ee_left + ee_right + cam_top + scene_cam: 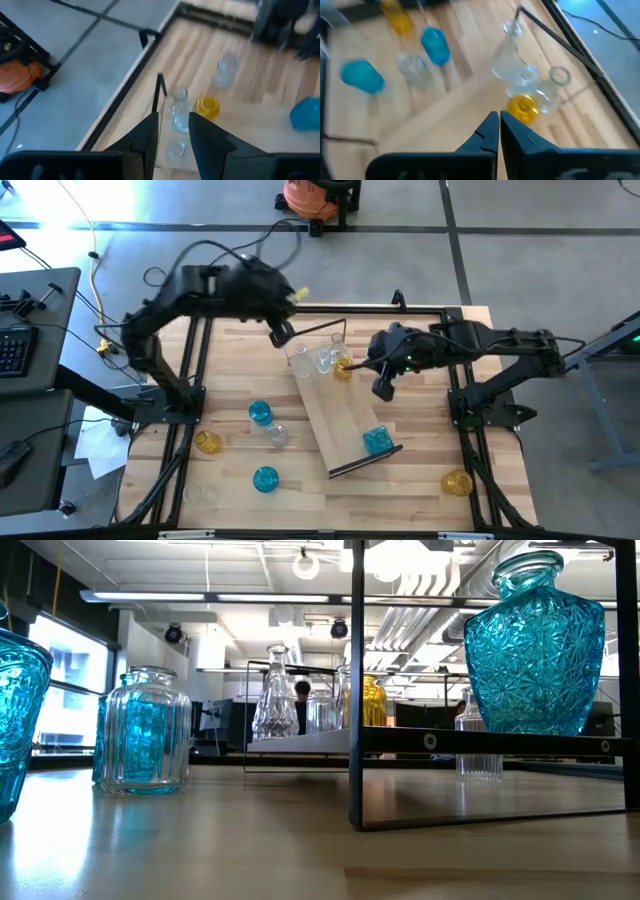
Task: Sort vases onto shelf
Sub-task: Put the yellow crystal vase on the shelf aligned with the other yellow crystal vase
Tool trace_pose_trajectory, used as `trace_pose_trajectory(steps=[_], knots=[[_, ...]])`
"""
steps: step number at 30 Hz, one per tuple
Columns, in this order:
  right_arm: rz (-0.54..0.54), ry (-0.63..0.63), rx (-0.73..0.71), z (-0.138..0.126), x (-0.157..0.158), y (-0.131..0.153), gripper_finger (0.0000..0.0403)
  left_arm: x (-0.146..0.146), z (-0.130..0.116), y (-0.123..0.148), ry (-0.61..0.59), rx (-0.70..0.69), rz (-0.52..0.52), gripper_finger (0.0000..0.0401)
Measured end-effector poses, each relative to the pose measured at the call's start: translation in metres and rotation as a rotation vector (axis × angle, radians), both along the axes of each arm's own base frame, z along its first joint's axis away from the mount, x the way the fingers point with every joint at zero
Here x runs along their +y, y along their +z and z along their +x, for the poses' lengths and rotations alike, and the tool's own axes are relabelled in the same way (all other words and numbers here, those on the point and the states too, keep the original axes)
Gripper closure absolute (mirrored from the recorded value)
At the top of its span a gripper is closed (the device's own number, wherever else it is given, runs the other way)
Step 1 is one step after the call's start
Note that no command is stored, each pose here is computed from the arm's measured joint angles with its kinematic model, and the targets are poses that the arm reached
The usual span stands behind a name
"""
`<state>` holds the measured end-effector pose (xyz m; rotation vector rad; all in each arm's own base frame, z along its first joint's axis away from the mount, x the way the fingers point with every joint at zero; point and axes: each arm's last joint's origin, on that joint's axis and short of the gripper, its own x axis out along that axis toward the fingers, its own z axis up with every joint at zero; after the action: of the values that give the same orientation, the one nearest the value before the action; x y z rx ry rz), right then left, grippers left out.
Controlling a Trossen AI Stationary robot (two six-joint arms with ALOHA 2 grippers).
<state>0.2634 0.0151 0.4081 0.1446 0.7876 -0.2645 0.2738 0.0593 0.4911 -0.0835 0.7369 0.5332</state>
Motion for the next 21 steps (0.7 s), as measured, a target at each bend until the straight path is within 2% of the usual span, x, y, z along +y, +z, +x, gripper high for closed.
trace_pose_trajectory(steps=[5, 9, 14, 17, 21], knots=[[-0.065, 0.069, 0.103, -0.005, -0.015, -0.005, 0.0402, 0.000, -0.029, 0.018, 0.114, -0.131, -0.046, 0.0299], [-0.029, 0.180, 0.165, -0.009, -0.028, -0.008, 0.0402, -0.001, -0.039, 0.023, 0.175, -0.187, -0.100, 0.0299], [0.019, 0.267, 0.274, -0.019, -0.038, -0.014, 0.0402, -0.003, -0.042, 0.020, 0.192, -0.148, -0.116, 0.0299], [0.019, 0.261, 0.311, -0.023, -0.044, -0.016, 0.0402, 0.002, -0.042, 0.017, 0.207, -0.107, -0.083, 0.0299], [0.020, 0.225, 0.283, -0.022, -0.053, -0.015, 0.0400, 0.008, -0.046, 0.015, 0.238, -0.054, -0.040, 0.0299]])
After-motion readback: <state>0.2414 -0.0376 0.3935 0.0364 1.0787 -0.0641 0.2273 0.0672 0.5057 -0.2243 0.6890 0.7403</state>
